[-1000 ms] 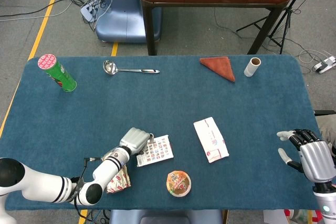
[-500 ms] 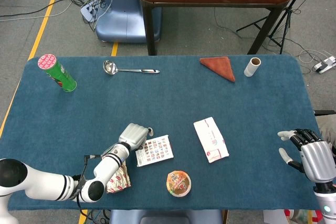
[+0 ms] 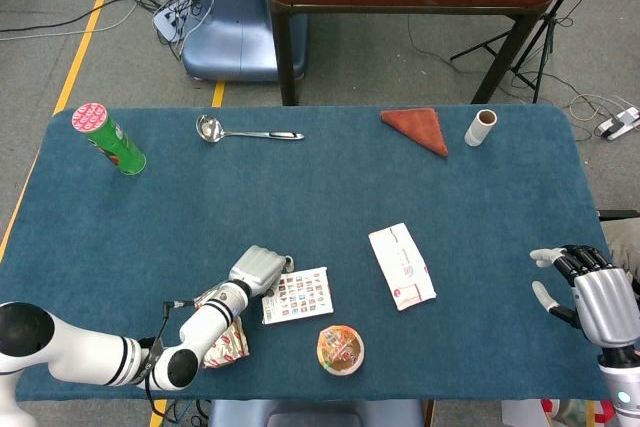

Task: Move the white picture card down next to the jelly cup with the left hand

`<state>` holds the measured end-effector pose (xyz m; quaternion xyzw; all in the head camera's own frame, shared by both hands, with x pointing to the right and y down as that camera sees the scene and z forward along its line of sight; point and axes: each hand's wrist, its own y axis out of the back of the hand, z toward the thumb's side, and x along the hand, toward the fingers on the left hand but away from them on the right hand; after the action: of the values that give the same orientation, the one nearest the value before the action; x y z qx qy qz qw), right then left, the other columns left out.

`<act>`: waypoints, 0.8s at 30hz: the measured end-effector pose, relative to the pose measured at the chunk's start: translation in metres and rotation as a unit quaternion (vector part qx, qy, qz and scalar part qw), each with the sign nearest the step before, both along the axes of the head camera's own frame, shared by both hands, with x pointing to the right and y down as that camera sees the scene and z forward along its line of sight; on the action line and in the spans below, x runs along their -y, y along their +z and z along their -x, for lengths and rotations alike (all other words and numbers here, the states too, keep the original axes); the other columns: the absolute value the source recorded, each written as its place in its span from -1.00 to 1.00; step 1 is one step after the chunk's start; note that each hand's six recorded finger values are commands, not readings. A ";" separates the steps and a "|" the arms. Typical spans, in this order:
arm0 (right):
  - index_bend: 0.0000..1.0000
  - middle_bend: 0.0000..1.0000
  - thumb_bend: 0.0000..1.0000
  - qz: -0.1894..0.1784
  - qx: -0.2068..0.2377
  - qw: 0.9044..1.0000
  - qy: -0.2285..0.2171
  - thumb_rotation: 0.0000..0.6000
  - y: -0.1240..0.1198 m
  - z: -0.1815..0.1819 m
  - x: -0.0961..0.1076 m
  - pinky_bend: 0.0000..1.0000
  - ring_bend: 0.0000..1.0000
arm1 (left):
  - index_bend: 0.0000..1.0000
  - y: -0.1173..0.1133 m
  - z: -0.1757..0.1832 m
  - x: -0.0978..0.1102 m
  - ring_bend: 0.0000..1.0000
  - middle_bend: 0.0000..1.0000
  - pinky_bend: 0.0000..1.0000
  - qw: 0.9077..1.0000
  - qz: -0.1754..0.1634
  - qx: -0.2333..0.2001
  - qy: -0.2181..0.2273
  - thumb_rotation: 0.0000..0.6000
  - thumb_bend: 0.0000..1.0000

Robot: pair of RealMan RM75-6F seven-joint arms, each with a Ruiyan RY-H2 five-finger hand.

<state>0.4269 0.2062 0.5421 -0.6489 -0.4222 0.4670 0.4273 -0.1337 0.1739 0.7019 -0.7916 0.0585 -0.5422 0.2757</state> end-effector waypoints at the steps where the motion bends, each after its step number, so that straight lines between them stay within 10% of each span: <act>1: -0.21 -0.04 -0.45 -0.001 0.000 1.000 0.000 1.00 0.000 0.000 0.000 -0.25 -0.29 | -0.21 -0.002 -0.002 -0.002 0.95 1.00 1.00 1.000 0.001 -0.003 0.002 1.00 0.68; 18: -0.17 -0.04 -0.45 -0.001 0.001 1.000 0.002 1.00 -0.001 -0.001 0.001 -0.25 -0.29 | -0.36 -0.018 -0.004 -0.003 0.88 1.00 1.00 1.000 -0.021 -0.021 0.007 1.00 0.67; 24: -0.17 -0.04 -0.45 -0.003 0.001 1.000 0.003 1.00 -0.002 -0.002 0.001 -0.25 -0.29 | -0.52 -0.039 0.015 0.015 0.54 0.98 0.90 0.997 -0.069 -0.038 -0.024 1.00 0.25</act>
<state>0.4289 0.2054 0.5398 -0.6471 -0.4260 0.4665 0.4268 -0.1484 0.1590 0.6628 -0.7887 0.1251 -0.5132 0.3145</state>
